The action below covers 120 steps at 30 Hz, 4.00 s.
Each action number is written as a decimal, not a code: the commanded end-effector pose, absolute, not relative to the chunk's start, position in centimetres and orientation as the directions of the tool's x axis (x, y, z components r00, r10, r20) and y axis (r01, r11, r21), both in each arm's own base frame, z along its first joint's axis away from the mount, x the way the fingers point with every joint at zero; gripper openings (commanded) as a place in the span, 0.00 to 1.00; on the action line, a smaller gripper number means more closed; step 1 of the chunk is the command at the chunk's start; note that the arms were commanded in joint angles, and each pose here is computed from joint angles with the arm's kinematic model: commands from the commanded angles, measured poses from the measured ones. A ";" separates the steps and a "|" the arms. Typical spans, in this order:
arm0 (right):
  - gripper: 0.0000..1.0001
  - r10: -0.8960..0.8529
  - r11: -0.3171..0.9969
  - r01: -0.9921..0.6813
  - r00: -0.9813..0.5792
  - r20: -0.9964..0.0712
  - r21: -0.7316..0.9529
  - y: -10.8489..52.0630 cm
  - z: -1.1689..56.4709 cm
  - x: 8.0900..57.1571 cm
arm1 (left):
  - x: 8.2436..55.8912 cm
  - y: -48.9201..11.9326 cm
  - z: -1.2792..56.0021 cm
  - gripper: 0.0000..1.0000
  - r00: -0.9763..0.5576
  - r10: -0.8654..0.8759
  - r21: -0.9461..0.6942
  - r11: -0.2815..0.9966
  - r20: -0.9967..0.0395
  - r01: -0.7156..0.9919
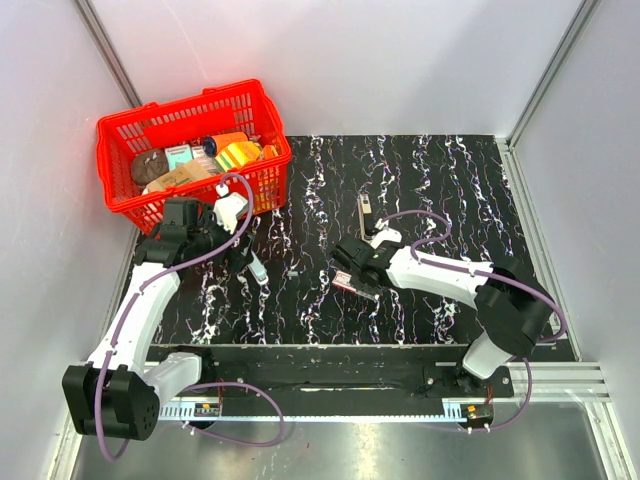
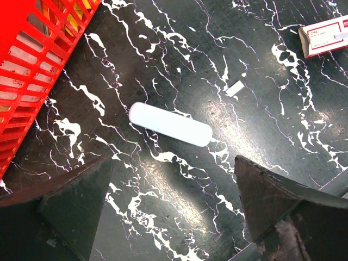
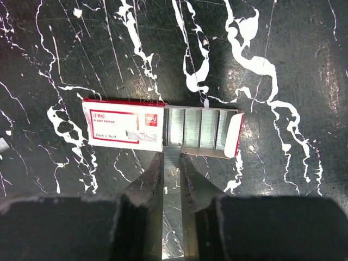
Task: Unload the staples from the stapler
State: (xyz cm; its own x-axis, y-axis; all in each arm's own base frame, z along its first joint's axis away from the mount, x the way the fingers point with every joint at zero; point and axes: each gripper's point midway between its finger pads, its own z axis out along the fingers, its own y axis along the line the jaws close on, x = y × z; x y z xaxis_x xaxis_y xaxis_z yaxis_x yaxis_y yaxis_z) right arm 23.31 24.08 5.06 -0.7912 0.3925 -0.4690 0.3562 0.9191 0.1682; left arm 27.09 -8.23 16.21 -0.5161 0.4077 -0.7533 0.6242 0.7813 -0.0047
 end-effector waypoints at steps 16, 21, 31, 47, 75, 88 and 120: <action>0.01 0.387 0.914 0.391 -0.761 -0.520 0.108 23.2 3.5 24.0 | 27.7 -8.2 17.2 0.99 -0.468 0.411 0.039 0.782 -0.782 0.622; 0.02 0.385 0.914 0.391 -0.760 -0.524 0.106 23.4 3.4 24.2 | 27.7 -8.1 17.1 0.99 -0.468 0.414 0.043 0.783 -0.781 0.621; 0.09 0.382 0.915 0.389 -0.753 -0.537 0.105 23.7 3.5 24.8 | 27.6 -8.0 17.0 0.99 -0.463 0.418 0.051 0.783 -0.782 0.620; 0.22 0.372 0.923 0.363 -0.757 -0.537 0.129 24.5 3.7 25.2 | 27.4 -7.9 17.1 0.99 -0.459 0.418 0.055 0.784 -0.784 0.619; 0.28 0.331 0.943 0.254 -0.705 -0.627 0.213 26.6 8.6 29.5 | 27.6 -7.7 17.4 0.99 -0.457 0.425 0.068 0.786 -0.782 0.614; 0.26 0.306 0.948 0.292 -0.710 -0.635 0.130 25.3 5.2 31.7 | 27.3 -7.4 17.7 0.99 -0.448 0.434 0.089 0.789 -0.782 0.608; 0.21 0.309 0.949 0.293 -0.788 -0.533 0.117 24.0 1.5 24.9 | 27.3 -7.5 18.2 0.99 -0.444 0.431 0.086 0.786 -0.786 0.612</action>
State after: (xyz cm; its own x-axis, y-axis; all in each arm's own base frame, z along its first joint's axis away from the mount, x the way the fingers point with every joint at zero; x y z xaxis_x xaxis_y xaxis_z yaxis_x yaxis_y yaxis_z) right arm 26.81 24.32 1.60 -0.7675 0.3003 -0.5663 0.2852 0.9512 0.1178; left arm 26.67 -7.65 16.72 -0.4879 0.4266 -0.7615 0.6180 0.7849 0.0438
